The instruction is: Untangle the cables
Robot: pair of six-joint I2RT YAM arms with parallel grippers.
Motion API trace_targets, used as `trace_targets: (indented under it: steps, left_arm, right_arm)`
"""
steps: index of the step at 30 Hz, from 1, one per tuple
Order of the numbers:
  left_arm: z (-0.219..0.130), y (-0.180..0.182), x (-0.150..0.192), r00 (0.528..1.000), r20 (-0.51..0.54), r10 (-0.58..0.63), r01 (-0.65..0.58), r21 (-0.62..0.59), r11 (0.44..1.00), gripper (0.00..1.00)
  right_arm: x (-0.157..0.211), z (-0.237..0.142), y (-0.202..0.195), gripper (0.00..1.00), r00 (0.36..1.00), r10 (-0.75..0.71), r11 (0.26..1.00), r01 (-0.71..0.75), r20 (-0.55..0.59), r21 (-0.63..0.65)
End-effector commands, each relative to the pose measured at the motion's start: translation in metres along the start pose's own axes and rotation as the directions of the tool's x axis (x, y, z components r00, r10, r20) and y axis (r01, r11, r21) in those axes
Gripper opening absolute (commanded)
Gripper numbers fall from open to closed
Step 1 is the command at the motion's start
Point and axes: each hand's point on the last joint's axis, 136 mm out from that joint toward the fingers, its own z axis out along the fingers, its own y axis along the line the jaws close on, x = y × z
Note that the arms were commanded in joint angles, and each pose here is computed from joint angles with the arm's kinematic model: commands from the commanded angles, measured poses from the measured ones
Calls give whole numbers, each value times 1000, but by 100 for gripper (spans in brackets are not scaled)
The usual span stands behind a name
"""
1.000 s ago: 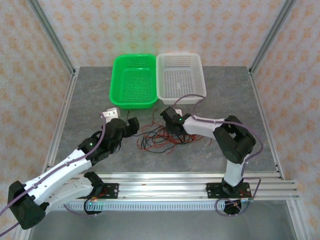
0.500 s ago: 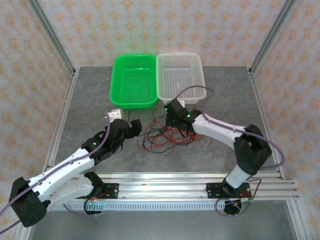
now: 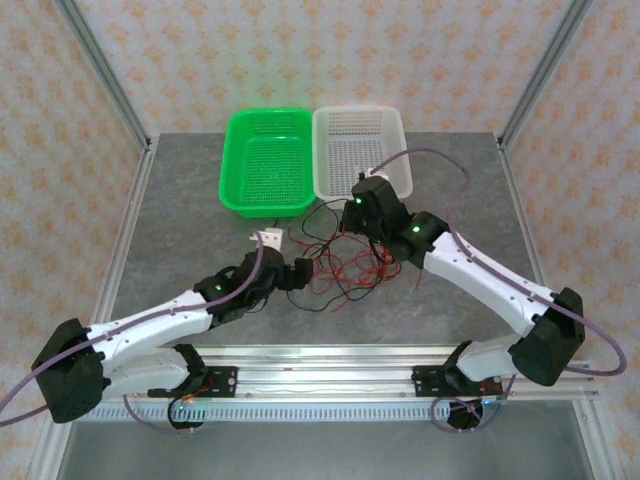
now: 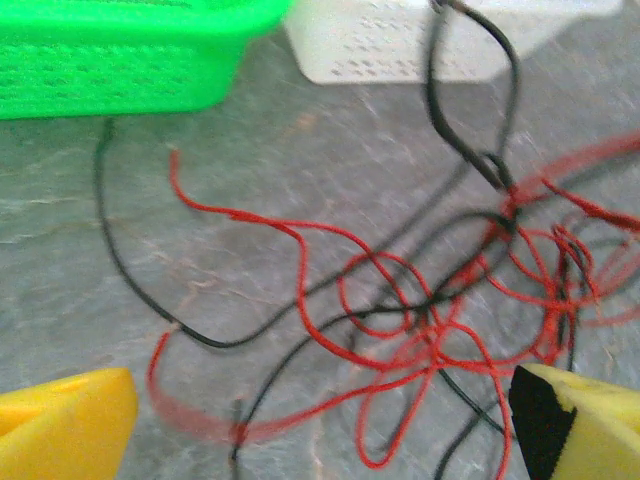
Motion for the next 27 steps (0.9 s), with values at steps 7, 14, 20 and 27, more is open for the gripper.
trace_targets:
  steps: [7,14,20,27]
  left_arm:
    - [2,-37,-40,978,190,85,-86,1,996,97]
    - [23,-21,-58,945,293,142,-97,-164,982,99]
    - [63,8,-47,964,246,102,-42,-238,970,96]
    - [84,54,-22,979,202,-24,78,-263,962,78]
  right_arm:
    - [-29,-33,19,0,996,55,996,-49,71,-79]
    - [-36,-44,26,0,993,81,990,-71,82,-121]
    - [-53,-64,35,0,988,103,982,-83,116,-167]
    - [-78,-90,42,0,979,108,980,-75,174,-185]
